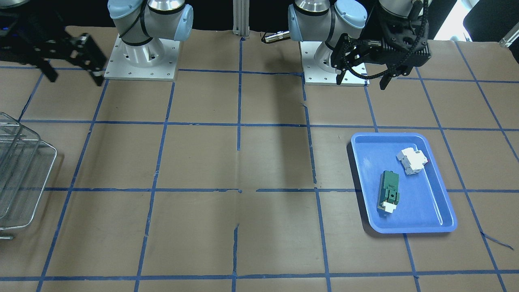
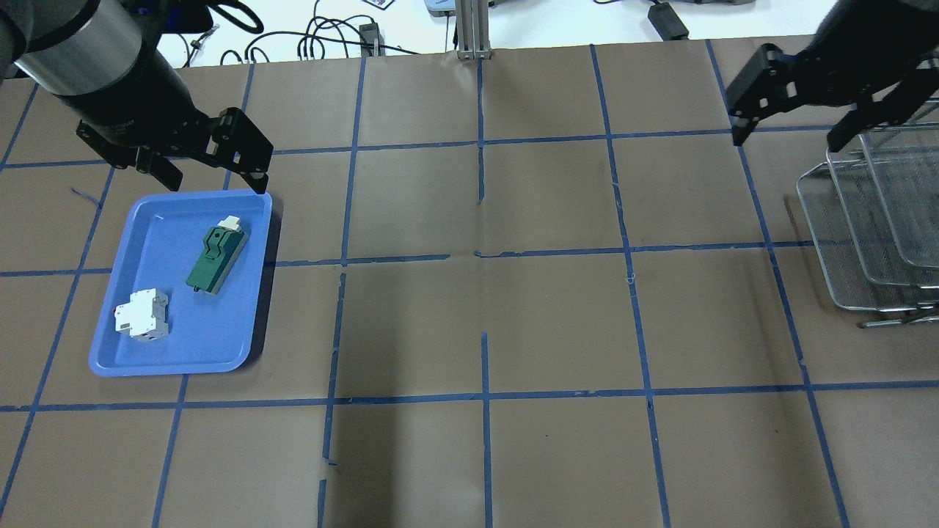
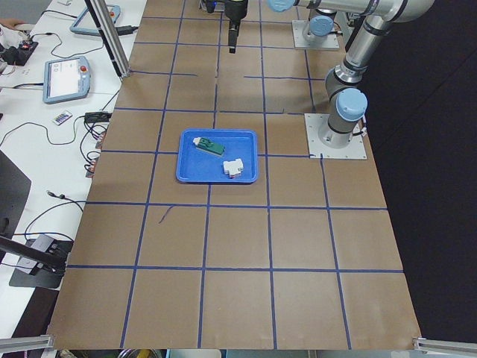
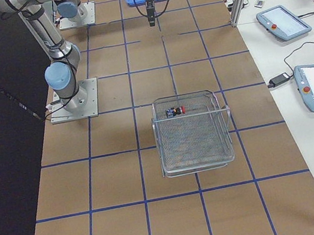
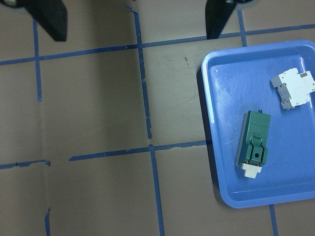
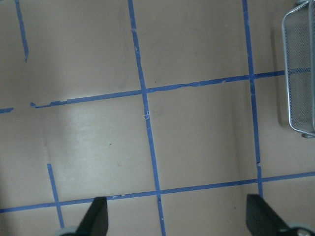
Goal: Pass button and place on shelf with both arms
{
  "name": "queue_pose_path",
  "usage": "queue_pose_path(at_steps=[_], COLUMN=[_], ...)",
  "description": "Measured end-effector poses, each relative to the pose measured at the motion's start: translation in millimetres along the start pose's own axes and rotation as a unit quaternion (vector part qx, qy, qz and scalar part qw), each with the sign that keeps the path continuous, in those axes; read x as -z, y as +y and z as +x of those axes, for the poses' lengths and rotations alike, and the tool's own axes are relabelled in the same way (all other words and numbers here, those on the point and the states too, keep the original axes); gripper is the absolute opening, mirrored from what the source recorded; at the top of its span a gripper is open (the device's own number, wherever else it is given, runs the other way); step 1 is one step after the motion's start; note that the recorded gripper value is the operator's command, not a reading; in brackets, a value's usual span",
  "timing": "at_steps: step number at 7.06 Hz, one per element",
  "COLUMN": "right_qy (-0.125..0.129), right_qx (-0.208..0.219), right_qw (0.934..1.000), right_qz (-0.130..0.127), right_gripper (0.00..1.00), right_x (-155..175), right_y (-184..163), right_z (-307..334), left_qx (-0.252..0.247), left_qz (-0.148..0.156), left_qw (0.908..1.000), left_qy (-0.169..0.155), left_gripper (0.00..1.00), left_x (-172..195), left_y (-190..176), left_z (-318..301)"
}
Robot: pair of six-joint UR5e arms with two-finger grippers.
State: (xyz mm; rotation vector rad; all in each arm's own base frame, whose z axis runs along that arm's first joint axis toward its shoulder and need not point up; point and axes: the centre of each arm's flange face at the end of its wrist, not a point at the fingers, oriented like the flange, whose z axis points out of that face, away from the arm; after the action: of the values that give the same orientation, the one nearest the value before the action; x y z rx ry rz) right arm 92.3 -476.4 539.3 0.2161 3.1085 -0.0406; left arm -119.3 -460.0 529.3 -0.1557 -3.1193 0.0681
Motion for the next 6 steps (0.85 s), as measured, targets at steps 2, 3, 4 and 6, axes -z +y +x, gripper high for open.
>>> queue_pose_path(at_steps=[2,3,4,6], right_qy=[-0.001,-0.002,-0.001,0.000], right_qx=[-0.012,0.004,0.026,0.042], right_qw=[0.9998,0.9998,0.9995,0.9991], right_qz=[0.018,0.021,0.016,0.008], right_gripper=[1.00,1.00,1.00,1.00], right_x=[-8,-12,-15,-17], right_y=[-1,-5,-7,-7], right_z=[-40,-46,-47,-47], left_qx=[0.000,-0.001,-0.001,-0.001], left_qz=[-0.002,-0.002,-0.002,-0.002], left_qw=[1.0000,1.0000,1.0000,1.0000], left_qy=[0.000,0.000,0.000,0.000], left_gripper=[1.00,1.00,1.00,1.00], left_x=[-2,-2,-2,-3], left_y=[0,0,0,0], left_z=[1,1,1,1])
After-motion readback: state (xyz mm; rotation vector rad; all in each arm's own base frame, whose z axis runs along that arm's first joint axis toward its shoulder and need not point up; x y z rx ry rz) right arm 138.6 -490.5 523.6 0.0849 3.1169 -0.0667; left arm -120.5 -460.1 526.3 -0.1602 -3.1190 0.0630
